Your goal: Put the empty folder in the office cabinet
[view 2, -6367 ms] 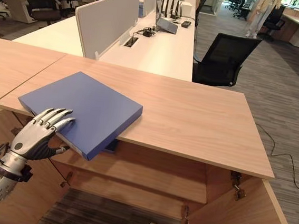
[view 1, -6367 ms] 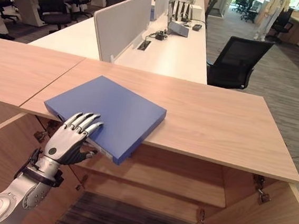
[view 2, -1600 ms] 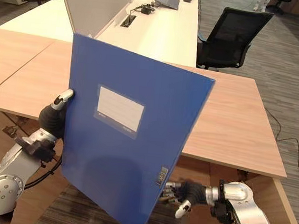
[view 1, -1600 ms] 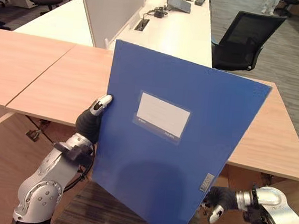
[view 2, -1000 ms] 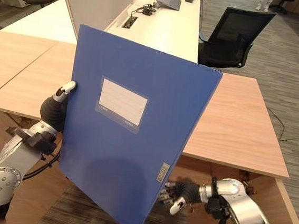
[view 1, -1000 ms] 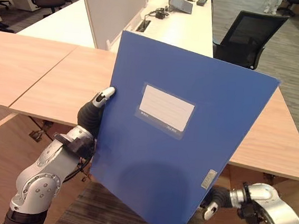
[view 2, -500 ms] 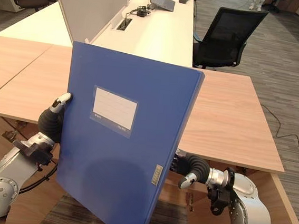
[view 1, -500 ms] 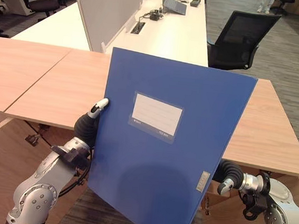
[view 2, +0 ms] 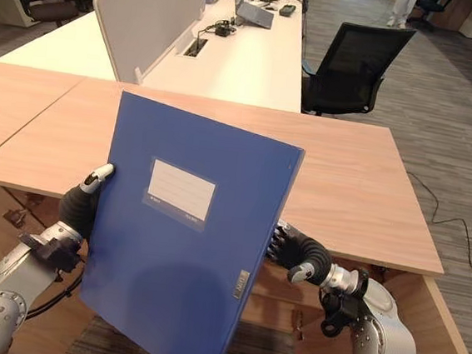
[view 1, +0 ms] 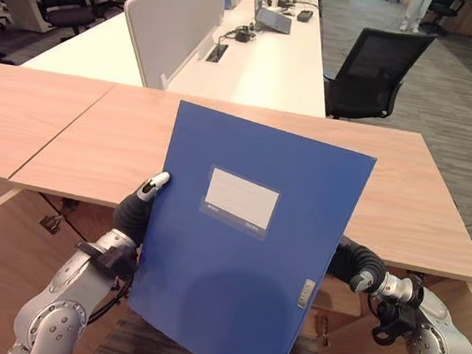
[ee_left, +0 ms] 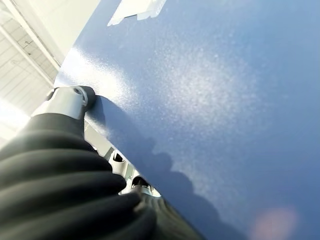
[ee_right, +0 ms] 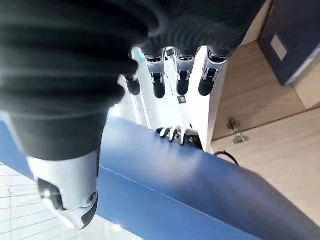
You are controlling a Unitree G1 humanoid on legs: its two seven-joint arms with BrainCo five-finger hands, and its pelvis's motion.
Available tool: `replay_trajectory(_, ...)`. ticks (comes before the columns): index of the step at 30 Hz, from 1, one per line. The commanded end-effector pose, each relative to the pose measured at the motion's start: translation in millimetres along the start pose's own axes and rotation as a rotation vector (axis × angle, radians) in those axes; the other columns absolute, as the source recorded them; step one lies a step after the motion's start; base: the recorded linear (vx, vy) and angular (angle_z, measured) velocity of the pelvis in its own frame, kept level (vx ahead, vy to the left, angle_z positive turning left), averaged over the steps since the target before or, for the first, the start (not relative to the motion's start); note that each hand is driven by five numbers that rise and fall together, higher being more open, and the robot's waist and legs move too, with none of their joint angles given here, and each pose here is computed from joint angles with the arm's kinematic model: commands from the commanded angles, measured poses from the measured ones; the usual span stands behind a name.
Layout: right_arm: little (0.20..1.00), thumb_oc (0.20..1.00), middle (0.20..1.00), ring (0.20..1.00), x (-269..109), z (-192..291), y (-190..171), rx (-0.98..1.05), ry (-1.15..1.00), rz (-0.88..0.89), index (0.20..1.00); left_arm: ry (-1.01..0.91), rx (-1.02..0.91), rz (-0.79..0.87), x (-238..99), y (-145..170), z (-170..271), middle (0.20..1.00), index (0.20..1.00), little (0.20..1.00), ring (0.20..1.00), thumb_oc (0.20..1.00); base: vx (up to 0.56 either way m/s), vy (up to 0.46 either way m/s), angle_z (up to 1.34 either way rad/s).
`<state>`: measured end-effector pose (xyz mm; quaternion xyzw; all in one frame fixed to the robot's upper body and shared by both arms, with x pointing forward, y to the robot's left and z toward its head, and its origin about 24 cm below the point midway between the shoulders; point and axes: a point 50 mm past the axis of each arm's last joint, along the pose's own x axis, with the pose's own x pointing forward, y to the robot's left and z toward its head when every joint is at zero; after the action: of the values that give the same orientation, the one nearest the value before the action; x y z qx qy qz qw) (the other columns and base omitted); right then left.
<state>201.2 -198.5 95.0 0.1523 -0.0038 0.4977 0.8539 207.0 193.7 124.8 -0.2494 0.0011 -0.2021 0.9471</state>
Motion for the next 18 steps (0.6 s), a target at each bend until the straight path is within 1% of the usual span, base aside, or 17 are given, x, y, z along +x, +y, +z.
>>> replay_trajectory(1,1.000,1.000,1.000,1.000,7.2,24.4,1.2,-0.023,-0.175,0.046,1.000,-0.096,0.055,0.010,-5.7,2.8,21.2,0.200,0.200,0.200,0.200,0.200,0.00,0.000,0.00)
replay_trajectory(5,1.000,1.000,1.000,1.000,12.3,27.6,6.9,0.004,-0.194,0.046,1.000,-0.098,0.075,0.044,-8.2,4.0,23.0,0.200,0.200,0.200,0.200,0.200,-0.01,-0.004,0.00)
replay_trajectory(11,1.000,1.000,1.000,1.000,18.7,35.7,22.3,0.024,-0.190,0.074,1.000,-0.119,0.158,0.140,-11.8,7.3,30.8,0.200,0.200,0.200,0.200,0.200,0.00,0.000,0.00)
replay_trajectory(13,1.000,1.000,1.000,1.000,19.9,33.3,22.9,0.056,-0.186,0.049,1.000,-0.123,0.170,0.170,-12.2,7.3,31.3,0.200,0.200,0.200,0.200,0.200,0.00,0.000,0.00)
replay_trajectory(15,1.000,1.000,1.000,1.000,22.7,24.7,20.0,0.102,-0.134,-0.031,1.000,-0.137,0.241,0.225,-9.9,5.0,36.4,0.200,0.200,0.200,0.200,0.200,0.00,0.000,0.00)
replay_trajectory(16,1.000,1.000,1.000,1.000,23.6,25.0,20.5,0.101,-0.135,-0.035,1.000,-0.139,0.242,0.231,-9.7,4.7,36.4,0.200,0.200,0.200,0.200,0.200,-0.01,0.008,-0.03)
replay_trajectory(18,1.000,1.000,1.000,1.000,28.9,21.1,22.4,0.116,-0.084,-0.036,1.000,-0.148,0.313,0.265,-7.8,2.4,40.5,0.200,0.200,0.200,0.200,0.200,0.00,0.007,-0.07)
